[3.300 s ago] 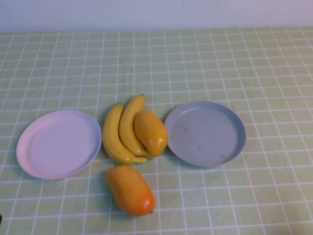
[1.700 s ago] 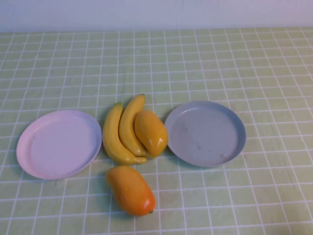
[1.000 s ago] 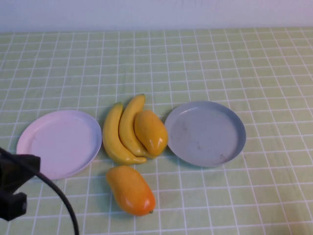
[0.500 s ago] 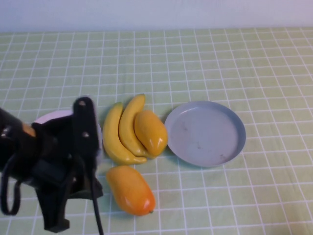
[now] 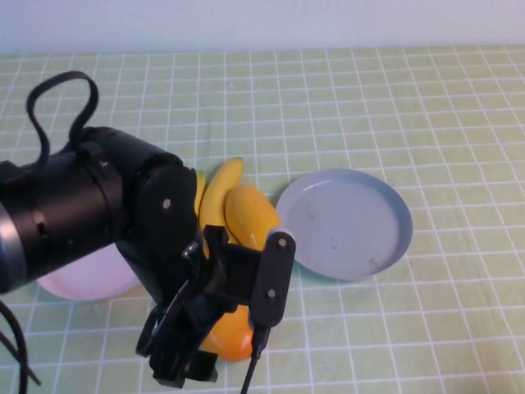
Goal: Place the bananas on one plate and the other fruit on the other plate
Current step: Put one type of fruit in the left plate
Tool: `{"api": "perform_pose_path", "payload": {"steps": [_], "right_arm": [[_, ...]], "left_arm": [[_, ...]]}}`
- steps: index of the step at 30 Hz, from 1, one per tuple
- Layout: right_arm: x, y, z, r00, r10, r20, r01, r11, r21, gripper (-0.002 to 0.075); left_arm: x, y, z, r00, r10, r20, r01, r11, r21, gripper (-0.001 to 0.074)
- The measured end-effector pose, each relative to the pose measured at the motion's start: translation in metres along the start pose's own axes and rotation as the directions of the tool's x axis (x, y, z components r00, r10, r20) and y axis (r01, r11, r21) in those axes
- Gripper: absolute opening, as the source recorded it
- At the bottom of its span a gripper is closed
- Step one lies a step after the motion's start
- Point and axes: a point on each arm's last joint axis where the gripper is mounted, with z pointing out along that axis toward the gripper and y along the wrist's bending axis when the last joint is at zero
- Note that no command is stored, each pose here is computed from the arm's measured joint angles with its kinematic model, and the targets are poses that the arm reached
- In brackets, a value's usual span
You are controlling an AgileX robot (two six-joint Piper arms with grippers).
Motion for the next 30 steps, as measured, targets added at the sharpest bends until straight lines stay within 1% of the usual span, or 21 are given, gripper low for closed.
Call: {"api": "perform_pose_path", "payload": {"steps": [2,6,10,16,20,24,30], "right_arm": [[0.000,0.000,0.000,1.000,0.000,0.000,0.000,1.000,0.000,-0.0017],[0.000,0.000,0.000,1.000,0.000,0.000,0.000,1.000,0.000,-0.0017],[0.000,0.000,0.000,1.000,0.000,0.000,0.000,1.000,0.000,-0.0017],[0.000,0.000,0.000,1.000,0.000,0.000,0.000,1.000,0.000,-0.0017],[0.000,0.000,0.000,1.000,0.000,0.000,0.000,1.000,0.000,-0.0017],[0.000,0.000,0.000,1.000,0.000,0.000,0.000,1.000,0.000,-0.0017],[0.000,0.000,0.000,1.000,0.000,0.000,0.000,1.000,0.000,-0.0017]], "left_arm": [[-0.002,0.001,0.004,0.999,0.041,-0.017,-0.041,0.999,-0.004,0.0667],[-0.004,0.005,0.008,0.993,0.117,-0.027,-0.118,0.993,-0.025,0.0668],[-0.005,0.010,0.013,0.978,0.205,-0.033,-0.207,0.977,-0.046,0.0668],[-0.005,0.014,0.019,0.958,0.284,-0.047,-0.286,0.957,-0.053,0.0668],[-0.004,0.016,0.021,0.948,0.311,-0.065,-0.314,0.947,-0.061,0.0668],[-0.001,0.019,0.029,0.937,0.334,-0.104,-0.339,0.940,-0.039,0.0668],[0.001,0.020,0.040,0.930,0.347,-0.117,-0.350,0.937,-0.006,0.0668]]}}
